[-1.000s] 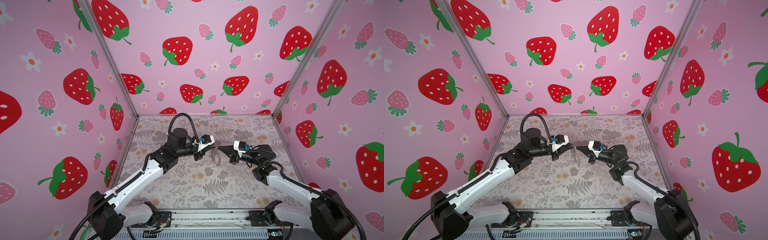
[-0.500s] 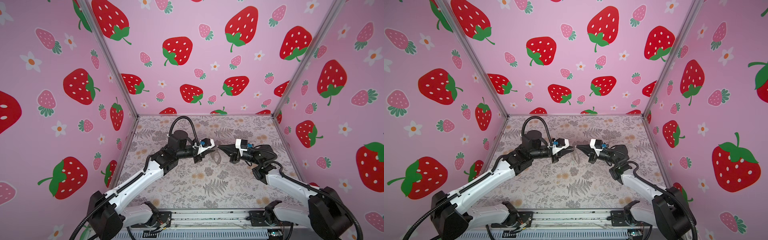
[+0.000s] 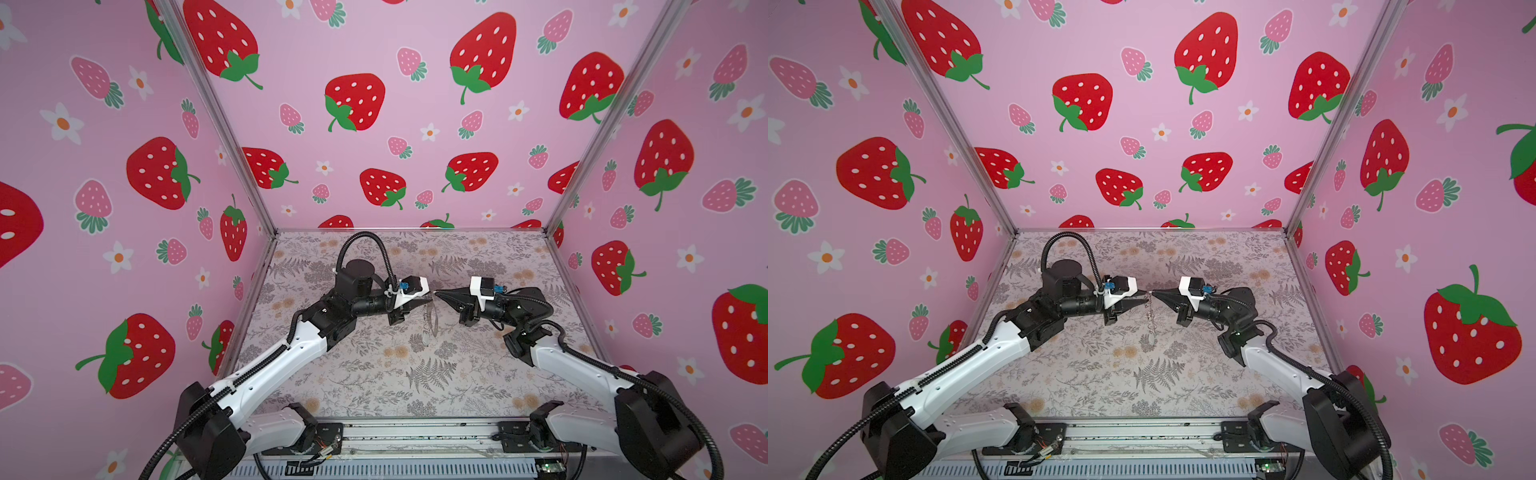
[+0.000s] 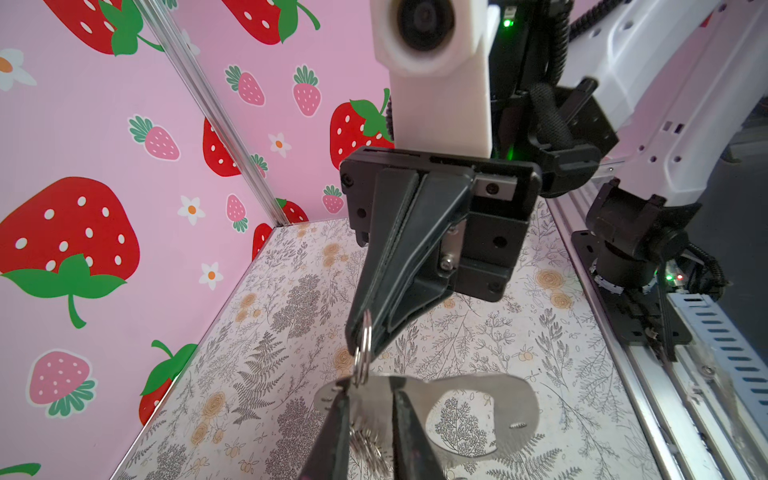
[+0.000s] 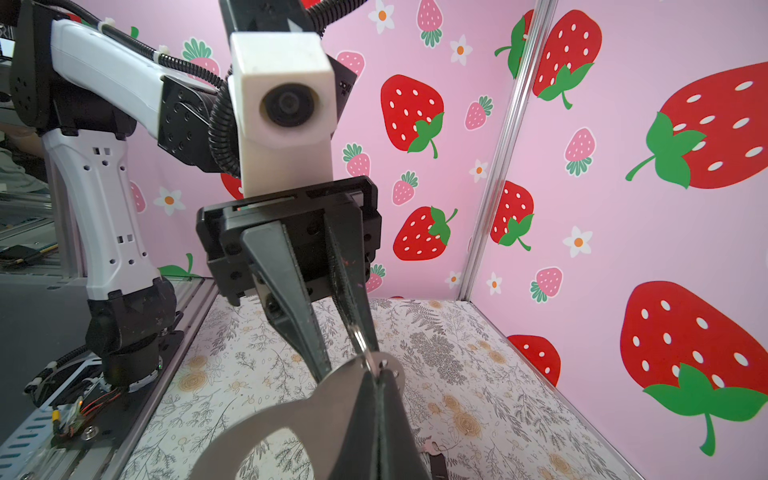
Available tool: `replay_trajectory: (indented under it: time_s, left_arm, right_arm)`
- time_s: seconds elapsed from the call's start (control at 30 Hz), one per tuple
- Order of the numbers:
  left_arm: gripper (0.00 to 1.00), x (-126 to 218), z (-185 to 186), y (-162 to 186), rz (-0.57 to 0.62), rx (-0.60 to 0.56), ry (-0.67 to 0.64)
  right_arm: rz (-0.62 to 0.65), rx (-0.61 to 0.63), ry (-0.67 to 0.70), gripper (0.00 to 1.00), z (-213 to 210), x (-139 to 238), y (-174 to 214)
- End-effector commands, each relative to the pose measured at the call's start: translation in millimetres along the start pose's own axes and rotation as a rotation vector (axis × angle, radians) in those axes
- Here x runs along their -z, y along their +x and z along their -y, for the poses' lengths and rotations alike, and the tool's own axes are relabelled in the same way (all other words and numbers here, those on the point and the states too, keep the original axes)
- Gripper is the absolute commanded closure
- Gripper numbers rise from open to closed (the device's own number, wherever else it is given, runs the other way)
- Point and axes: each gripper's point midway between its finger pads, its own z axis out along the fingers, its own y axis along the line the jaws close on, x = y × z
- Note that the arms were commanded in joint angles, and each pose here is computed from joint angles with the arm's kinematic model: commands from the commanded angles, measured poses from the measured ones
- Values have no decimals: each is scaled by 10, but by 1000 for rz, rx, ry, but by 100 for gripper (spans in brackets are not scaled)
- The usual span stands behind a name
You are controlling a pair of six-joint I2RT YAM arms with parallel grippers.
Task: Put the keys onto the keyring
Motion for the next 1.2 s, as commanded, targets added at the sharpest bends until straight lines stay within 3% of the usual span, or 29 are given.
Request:
replay_trajectory:
  time_s: [0.0, 0.3, 0.6, 0.67, 0.9, 1.17]
  left_arm:
    - [78, 31, -48, -255, 71, -53, -6]
    - [80, 41, -50, -337, 89, -67, -2]
    - [100, -27, 1, -320, 67, -74, 35]
    - [100, -31, -1, -329, 56, -80, 38]
    - [100, -6, -104, -300, -84, -74, 24]
    - [100, 9, -193, -279, -282, -71, 14]
  right_arm:
    - [15, 48, -30, 100, -5, -37, -111]
    - [-21, 69, -23, 100, 16, -39, -28]
    - [-18, 70, -28, 100, 20, -50, -48]
    - [-26, 70, -28, 99, 25, -56, -37]
    - [-141, 171, 82, 66, 182, 7, 75]
    - [-250, 315, 122, 65, 230, 101, 91]
